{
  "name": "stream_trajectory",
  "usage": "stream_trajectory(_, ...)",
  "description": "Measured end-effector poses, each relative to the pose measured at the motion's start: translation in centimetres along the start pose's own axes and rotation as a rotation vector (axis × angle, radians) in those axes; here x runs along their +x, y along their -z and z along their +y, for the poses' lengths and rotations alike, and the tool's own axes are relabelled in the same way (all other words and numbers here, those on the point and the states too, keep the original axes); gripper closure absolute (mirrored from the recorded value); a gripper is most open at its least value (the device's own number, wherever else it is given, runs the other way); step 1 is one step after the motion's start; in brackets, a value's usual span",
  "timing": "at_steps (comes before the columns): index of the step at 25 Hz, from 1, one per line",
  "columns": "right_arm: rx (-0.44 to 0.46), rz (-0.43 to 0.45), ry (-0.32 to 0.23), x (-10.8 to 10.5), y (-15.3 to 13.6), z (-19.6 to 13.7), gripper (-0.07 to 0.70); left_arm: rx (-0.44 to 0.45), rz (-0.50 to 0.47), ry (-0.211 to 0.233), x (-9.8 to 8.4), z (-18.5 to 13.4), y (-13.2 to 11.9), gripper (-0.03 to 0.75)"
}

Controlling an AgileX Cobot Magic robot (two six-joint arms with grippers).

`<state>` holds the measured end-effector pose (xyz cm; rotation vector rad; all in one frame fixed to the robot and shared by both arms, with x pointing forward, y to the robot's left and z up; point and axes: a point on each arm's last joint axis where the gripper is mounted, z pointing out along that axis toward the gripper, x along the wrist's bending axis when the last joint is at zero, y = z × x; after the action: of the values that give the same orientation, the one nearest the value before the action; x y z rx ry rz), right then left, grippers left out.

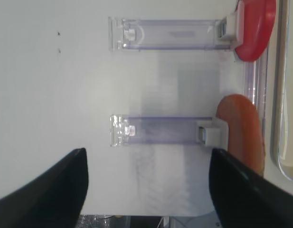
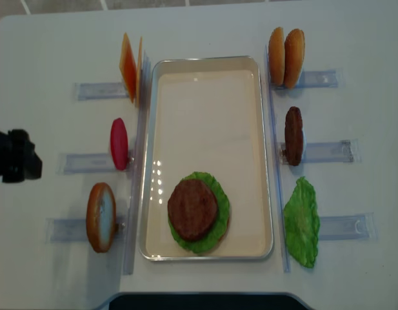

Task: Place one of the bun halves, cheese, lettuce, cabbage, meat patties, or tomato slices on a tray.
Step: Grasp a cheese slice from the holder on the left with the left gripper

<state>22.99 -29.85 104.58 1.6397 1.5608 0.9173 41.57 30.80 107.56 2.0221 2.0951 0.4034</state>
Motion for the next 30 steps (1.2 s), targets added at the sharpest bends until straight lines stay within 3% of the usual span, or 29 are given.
stream_trajectory(17,0.000,0.000,0.000,0.0,0.0,0.0,0.214,0.138,-0.010,0.033,-0.7,14.6,-6.0,0.118)
stream_trajectory(30,0.000,0.000,0.000,0.0,0.0,0.0,0.214,0.085,-0.019,0.054,-2.2,22.6,-10.7,0.118)
